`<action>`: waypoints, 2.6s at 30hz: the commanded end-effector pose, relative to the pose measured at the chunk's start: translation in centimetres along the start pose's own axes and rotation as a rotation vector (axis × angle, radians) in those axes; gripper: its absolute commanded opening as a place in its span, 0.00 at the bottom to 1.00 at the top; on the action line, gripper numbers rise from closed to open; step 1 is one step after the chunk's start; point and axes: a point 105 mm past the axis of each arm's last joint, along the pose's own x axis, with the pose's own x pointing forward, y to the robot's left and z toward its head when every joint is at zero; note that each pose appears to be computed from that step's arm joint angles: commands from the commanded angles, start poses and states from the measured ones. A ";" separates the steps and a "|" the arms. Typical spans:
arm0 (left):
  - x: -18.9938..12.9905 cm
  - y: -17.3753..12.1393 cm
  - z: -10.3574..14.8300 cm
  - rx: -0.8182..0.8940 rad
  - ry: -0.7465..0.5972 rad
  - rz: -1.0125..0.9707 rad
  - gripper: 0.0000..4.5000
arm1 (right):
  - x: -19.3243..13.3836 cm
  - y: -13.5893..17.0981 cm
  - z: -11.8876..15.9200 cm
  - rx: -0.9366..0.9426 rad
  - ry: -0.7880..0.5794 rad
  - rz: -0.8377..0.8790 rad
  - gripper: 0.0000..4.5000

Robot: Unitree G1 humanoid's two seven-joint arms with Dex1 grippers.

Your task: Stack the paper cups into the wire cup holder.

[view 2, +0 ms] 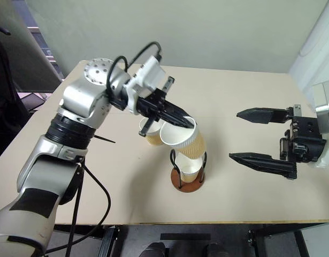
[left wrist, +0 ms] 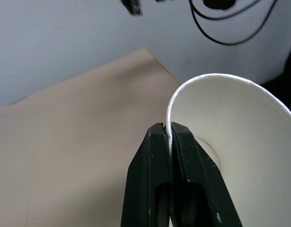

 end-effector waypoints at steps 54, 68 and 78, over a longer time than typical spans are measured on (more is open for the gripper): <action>-12.1 5.3 -10.5 -0.121 0.604 0.649 0.77 | -0.3 0.0 -0.4 -0.049 0.046 -0.019 1.00; -9.8 3.9 -14.3 -0.246 0.633 0.587 0.77 | 0.0 0.2 -0.7 -0.050 0.067 -0.030 1.00; -10.0 4.0 -14.8 -0.230 0.688 0.598 0.31 | -0.4 0.1 -0.7 -0.055 0.092 -0.053 1.00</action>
